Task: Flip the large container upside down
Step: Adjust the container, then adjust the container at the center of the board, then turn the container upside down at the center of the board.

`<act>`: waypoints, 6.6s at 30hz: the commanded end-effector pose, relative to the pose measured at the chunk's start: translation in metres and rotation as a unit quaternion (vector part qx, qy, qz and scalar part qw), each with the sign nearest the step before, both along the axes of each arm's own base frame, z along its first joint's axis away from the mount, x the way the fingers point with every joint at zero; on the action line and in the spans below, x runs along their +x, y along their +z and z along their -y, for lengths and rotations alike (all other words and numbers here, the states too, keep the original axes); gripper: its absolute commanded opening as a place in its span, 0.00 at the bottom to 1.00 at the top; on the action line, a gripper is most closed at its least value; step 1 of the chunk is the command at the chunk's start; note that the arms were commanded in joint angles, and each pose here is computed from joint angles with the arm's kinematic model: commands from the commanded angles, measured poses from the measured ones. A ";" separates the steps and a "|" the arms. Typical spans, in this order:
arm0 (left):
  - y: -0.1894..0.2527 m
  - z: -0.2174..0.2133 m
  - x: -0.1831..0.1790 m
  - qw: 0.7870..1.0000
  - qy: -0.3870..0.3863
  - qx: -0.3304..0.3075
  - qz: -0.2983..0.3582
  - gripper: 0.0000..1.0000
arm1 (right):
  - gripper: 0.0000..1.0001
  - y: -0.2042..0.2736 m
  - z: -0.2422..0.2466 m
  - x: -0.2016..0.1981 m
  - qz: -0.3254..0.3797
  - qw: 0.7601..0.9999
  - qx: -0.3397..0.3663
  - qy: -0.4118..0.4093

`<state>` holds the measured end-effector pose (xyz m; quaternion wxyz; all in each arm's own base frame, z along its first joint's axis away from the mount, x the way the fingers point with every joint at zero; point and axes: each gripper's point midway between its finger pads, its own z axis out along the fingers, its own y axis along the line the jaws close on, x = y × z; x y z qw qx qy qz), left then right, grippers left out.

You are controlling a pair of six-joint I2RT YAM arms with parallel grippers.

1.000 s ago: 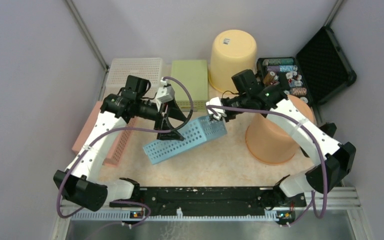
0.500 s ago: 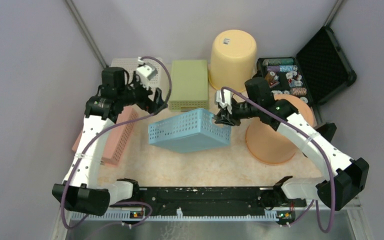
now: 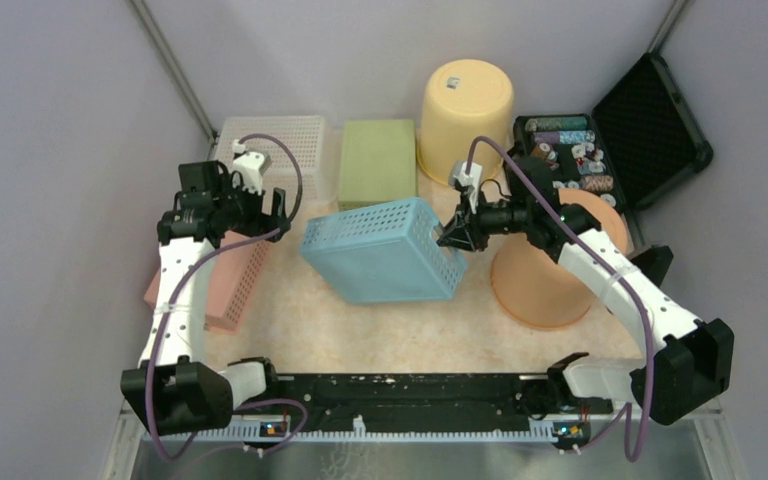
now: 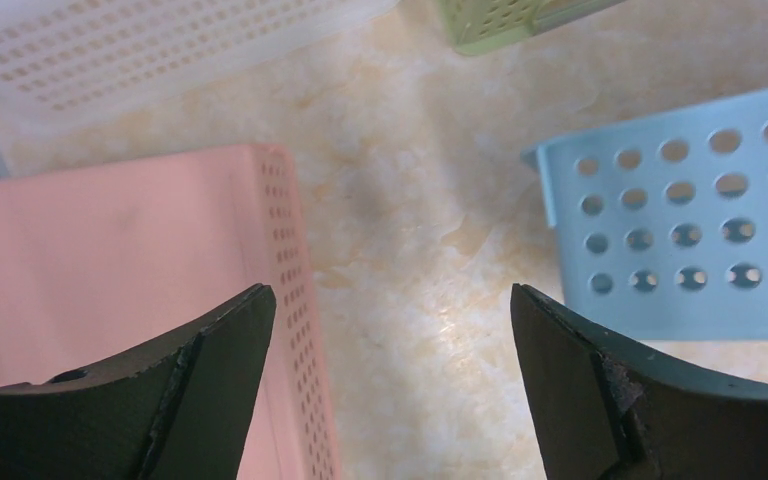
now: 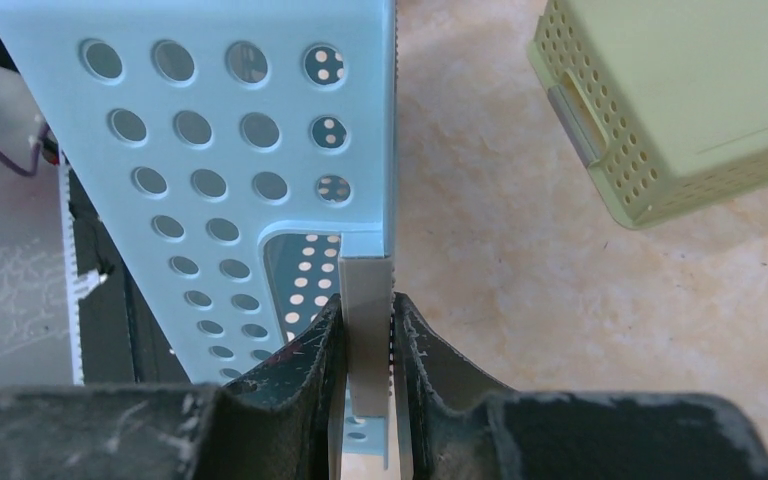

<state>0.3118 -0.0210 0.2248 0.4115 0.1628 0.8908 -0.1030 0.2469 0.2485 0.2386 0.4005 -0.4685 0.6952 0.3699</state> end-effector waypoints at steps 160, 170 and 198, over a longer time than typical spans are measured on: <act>0.035 0.027 -0.038 0.958 -0.143 -0.193 0.154 0.99 | 0.00 -0.090 -0.015 0.008 -0.249 0.961 0.079 -0.093; 0.033 0.028 -0.036 0.958 -0.147 -0.194 0.151 0.99 | 0.00 -0.073 -0.016 0.015 -0.206 0.963 0.096 -0.147; 0.020 0.025 -0.030 0.964 -0.130 -0.188 0.136 0.99 | 0.00 -0.096 -0.047 0.019 -0.210 0.963 0.039 -0.166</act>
